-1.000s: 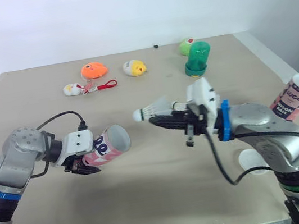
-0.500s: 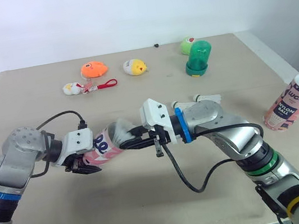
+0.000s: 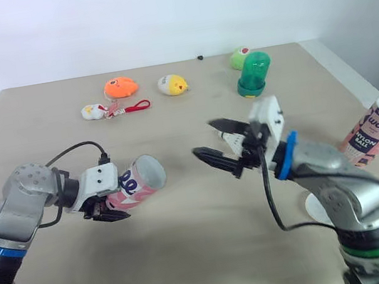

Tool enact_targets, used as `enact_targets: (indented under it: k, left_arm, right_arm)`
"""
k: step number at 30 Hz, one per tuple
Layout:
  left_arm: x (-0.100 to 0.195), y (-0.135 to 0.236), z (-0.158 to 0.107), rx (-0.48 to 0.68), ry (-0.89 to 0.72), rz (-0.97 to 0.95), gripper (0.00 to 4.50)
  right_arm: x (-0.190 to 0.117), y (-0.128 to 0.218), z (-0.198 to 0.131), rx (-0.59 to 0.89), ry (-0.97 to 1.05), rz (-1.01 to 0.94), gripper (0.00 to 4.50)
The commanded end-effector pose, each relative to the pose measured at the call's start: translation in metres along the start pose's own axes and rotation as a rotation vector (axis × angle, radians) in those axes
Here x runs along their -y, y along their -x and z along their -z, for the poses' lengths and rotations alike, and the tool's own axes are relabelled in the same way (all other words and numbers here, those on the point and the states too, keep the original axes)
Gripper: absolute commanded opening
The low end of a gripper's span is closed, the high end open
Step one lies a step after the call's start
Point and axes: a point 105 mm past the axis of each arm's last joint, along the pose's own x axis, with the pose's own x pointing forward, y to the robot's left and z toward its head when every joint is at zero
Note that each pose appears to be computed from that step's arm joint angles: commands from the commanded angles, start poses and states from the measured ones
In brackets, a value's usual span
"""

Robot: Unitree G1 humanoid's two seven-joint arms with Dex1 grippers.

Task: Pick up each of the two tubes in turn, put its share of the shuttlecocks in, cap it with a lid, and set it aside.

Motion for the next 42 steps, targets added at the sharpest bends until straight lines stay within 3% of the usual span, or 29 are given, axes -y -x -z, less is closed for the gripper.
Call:
enact_targets:
  k: [1, 7, 20, 23, 28, 29, 30, 32, 38, 42]
  left_arm:
    - [0.003, -0.006, 0.001, 0.006, 0.004, 0.021, 2.99]
    - [0.002, -0.007, 0.000, 0.010, 0.001, 0.026, 2.99]
    - [0.001, -0.004, -0.004, 0.033, -0.007, 0.008, 2.99]
    - [0.001, -0.003, -0.004, 0.033, 0.000, -0.001, 2.99]
    - [0.003, -0.003, -0.003, 0.036, 0.007, -0.006, 2.99]
    - [0.003, -0.003, -0.003, 0.035, 0.008, -0.006, 2.99]
    - [0.003, -0.003, -0.003, 0.034, 0.008, -0.006, 2.99]
    - [0.003, -0.004, -0.003, 0.036, 0.009, -0.006, 2.99]
    - [0.002, -0.006, -0.003, 0.042, 0.007, -0.003, 2.99]
    - [0.001, -0.007, -0.003, 0.043, 0.003, -0.001, 2.99]
  right_arm:
    - [0.015, 0.010, 0.005, -0.010, 0.066, 0.171, 4.44]
    - [0.024, 0.012, 0.049, -0.127, 0.030, 0.288, 4.44]
    - [0.060, -0.042, 0.067, -0.092, -0.192, 0.366, 4.44]
    - [0.063, -0.047, 0.069, -0.084, -0.205, 0.378, 3.62]
    - [0.068, -0.049, 0.067, -0.054, -0.254, 0.397, 1.38]
    - [0.067, -0.048, 0.064, -0.043, -0.264, 0.390, 1.21]
    - [0.066, -0.047, 0.060, -0.028, -0.270, 0.374, 0.57]
    - [0.057, -0.047, 0.049, 0.000, -0.262, 0.307, 0.04]
    - [-0.007, -0.042, -0.008, 0.081, -0.159, -0.165, 0.04]
    - [-0.055, -0.032, -0.038, 0.034, -0.051, -0.497, 0.04]
